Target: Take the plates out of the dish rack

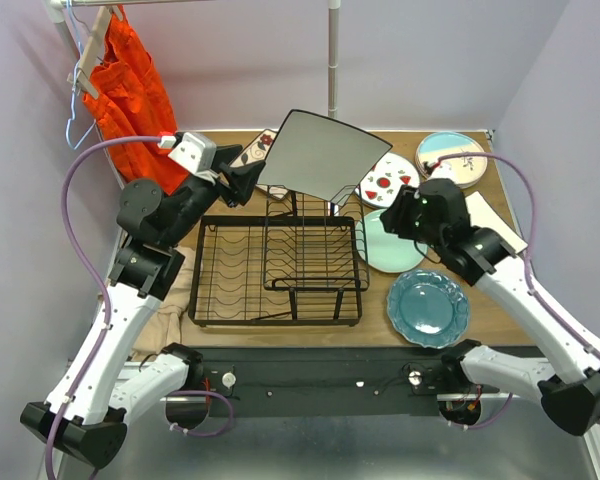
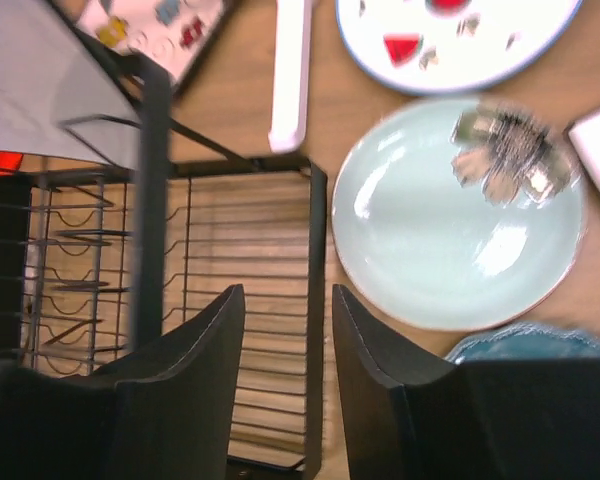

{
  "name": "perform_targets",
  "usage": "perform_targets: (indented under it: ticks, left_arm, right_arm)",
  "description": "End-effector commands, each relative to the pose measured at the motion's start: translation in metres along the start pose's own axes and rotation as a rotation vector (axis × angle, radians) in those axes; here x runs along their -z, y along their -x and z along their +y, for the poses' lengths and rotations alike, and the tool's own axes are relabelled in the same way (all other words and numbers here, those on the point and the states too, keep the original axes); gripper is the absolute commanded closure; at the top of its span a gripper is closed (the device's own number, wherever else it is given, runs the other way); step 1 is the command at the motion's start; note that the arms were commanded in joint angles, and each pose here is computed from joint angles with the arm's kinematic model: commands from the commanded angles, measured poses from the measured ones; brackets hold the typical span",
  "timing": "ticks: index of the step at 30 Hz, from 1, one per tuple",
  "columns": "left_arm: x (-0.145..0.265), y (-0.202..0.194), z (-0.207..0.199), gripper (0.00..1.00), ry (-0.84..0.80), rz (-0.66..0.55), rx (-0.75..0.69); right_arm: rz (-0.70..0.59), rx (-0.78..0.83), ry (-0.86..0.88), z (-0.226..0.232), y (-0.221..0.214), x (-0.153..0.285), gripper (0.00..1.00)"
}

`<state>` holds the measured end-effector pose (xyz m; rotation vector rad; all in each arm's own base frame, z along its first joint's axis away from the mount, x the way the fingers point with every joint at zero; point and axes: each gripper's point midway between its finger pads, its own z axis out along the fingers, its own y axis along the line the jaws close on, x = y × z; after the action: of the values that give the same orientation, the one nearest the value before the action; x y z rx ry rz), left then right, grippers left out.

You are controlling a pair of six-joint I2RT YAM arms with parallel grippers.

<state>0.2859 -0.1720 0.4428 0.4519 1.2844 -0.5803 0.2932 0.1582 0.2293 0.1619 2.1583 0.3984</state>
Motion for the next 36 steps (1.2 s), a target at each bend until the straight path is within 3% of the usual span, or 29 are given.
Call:
perform_targets:
  ticks: [1, 3, 11, 14, 20, 21, 26, 36]
  left_arm:
    - [-0.001, 0.013, -0.005, 0.37, -0.037, 0.004, -0.014]
    - [-0.004, 0.015, -0.009, 0.37, -0.058, 0.006, -0.008]
    - [0.0, 0.03, -0.021, 0.37, -0.118, -0.002, -0.024]
    - [-0.002, 0.031, -0.023, 0.37, -0.134, -0.005, -0.025]
    - [0.002, 0.021, -0.021, 0.37, -0.124, -0.023, -0.049]
    - [0.007, 0.025, -0.02, 0.37, -0.11, -0.044, -0.059]
    - [0.021, 0.011, -0.013, 0.34, -0.053, -0.074, -0.051]
    - [0.041, 0.014, -0.025, 0.34, -0.091, -0.167, -0.105]
  right_arm:
    - [-0.105, 0.119, 0.04, 0.005, 0.039, 0.035, 0.38]
    - [-0.141, 0.136, 0.074, 0.011, 0.053, 0.05, 0.29]
    - [-0.24, 0.251, 0.17, 0.033, 0.102, 0.104, 0.18]
    - [-0.319, 0.319, 0.225, 0.05, 0.129, 0.118, 0.03]
    - [-0.268, 0.459, 0.449, 0.118, 0.152, 0.101, 0.04]
    - [-0.301, 0.473, 0.497, 0.13, 0.165, 0.115, 0.05]
    - [-0.287, 0.626, 0.483, 0.143, 0.184, 0.097, 0.07]
    - [-0.196, 0.897, 0.733, 0.177, 0.152, 0.073, 0.08]
